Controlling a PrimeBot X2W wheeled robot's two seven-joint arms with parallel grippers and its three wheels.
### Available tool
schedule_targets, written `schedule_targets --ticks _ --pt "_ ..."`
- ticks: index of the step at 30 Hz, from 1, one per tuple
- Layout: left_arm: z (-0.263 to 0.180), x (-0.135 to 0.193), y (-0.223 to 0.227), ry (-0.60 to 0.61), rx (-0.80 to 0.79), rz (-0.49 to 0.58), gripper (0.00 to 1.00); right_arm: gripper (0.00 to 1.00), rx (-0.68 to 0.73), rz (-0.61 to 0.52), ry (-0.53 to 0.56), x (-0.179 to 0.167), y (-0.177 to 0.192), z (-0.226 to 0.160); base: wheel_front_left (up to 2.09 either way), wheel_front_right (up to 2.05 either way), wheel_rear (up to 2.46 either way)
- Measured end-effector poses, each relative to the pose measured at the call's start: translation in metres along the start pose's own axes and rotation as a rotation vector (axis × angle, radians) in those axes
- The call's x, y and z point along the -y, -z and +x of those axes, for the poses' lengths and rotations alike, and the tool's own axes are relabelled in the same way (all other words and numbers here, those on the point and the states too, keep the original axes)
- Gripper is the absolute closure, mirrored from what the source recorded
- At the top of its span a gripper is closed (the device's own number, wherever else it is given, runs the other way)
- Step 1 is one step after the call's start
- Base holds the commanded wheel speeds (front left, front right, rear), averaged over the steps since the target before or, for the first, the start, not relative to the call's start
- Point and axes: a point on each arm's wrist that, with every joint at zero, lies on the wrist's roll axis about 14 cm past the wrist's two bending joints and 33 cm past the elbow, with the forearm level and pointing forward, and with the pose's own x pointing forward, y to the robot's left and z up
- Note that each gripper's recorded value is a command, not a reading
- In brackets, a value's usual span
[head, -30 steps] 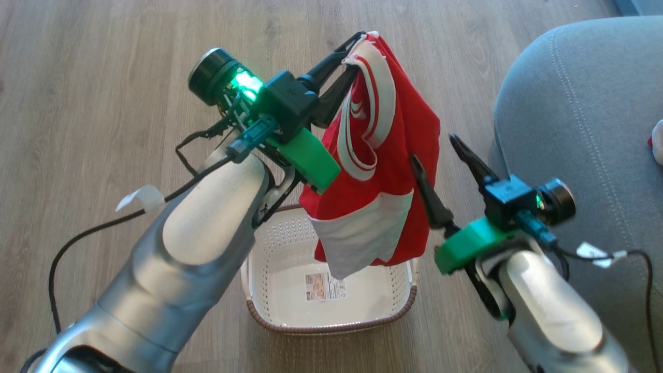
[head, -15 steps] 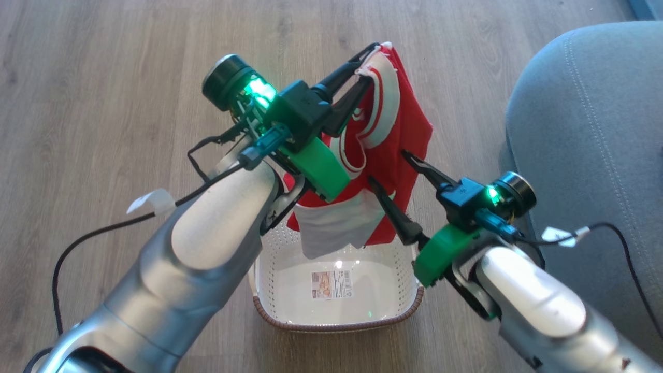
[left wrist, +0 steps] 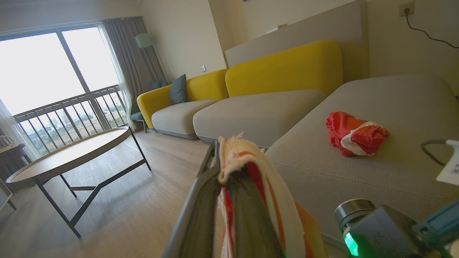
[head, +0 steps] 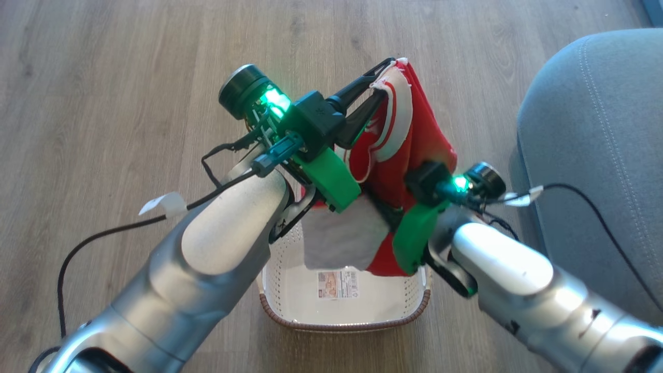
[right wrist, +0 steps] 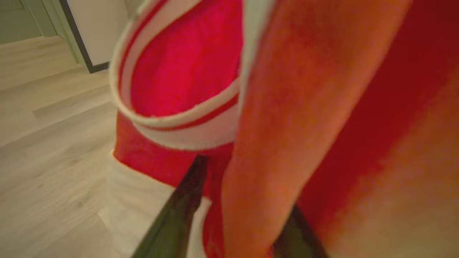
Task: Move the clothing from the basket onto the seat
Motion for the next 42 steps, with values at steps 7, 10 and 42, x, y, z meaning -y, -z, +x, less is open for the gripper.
schedule_targets --ticks 7,10,42 --pt "0.002 0.000 0.003 -0.002 0.000 -0.016 0.72 1.00 0.048 -0.001 0.035 0.014 -0.018 0.002 0.00 0.00 0.00" --pt "0.002 0.001 0.006 0.001 -0.006 -0.023 0.00 1.00 0.077 -0.009 0.050 0.019 -0.026 -0.002 0.00 0.00 0.00" --pt "0.007 0.098 0.085 0.231 -0.198 -0.263 0.00 1.00 0.239 -0.069 0.500 0.101 -0.059 -0.149 0.00 0.00 0.00"
